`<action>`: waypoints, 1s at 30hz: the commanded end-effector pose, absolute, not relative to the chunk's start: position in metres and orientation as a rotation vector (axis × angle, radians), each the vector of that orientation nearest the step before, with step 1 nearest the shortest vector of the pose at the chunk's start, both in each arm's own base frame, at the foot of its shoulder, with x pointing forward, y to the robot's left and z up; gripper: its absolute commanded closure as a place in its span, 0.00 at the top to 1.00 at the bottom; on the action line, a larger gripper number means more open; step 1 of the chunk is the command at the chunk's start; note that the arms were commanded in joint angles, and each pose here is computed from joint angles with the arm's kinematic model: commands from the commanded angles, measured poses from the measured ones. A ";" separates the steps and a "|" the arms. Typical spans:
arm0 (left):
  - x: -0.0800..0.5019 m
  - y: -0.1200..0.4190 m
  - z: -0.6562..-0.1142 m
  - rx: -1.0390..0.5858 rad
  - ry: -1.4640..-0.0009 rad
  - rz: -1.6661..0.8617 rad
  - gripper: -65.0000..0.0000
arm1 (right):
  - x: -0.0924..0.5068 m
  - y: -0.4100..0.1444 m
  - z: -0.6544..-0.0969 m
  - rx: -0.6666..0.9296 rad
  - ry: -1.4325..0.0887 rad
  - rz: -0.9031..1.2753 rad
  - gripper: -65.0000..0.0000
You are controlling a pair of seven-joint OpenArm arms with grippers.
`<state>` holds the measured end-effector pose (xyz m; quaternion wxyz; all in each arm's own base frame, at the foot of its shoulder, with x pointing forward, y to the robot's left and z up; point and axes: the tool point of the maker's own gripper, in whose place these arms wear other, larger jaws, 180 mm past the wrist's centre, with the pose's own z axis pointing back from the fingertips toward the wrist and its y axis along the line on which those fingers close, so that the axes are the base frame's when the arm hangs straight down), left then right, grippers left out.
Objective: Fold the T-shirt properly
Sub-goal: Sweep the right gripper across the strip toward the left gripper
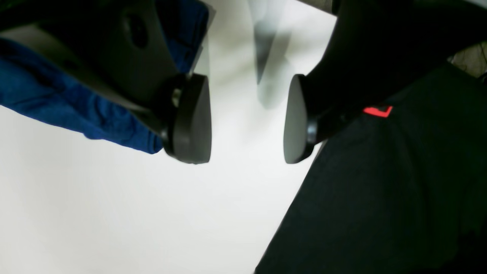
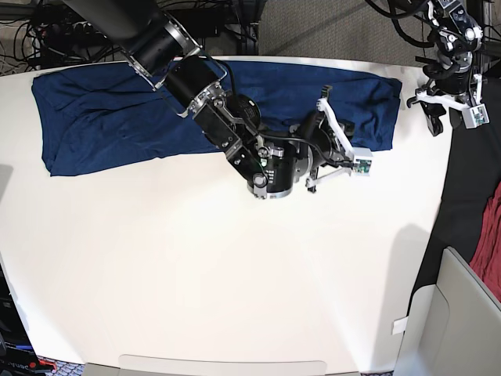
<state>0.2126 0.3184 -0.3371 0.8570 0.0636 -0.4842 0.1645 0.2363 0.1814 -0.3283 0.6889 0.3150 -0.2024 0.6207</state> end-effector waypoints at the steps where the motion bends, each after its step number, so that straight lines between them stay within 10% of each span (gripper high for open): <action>1: 0.216 0.322 -0.324 0.147 -1.061 0.335 0.46 | 0.238 0.196 -0.304 0.771 -0.515 1.399 0.01; 16: 0.207 0.316 -0.334 0.135 -1.033 0.356 0.46 | 0.214 0.209 -0.289 0.887 -0.514 1.431 0.02; 23: 0.205 0.312 -0.338 0.122 -1.029 0.373 0.46 | 0.217 0.209 -0.289 0.881 -0.520 1.426 0.39; 30: 0.206 0.309 -0.339 0.115 -1.026 0.367 0.46 | 0.281 0.182 -0.263 0.870 -0.675 1.203 0.40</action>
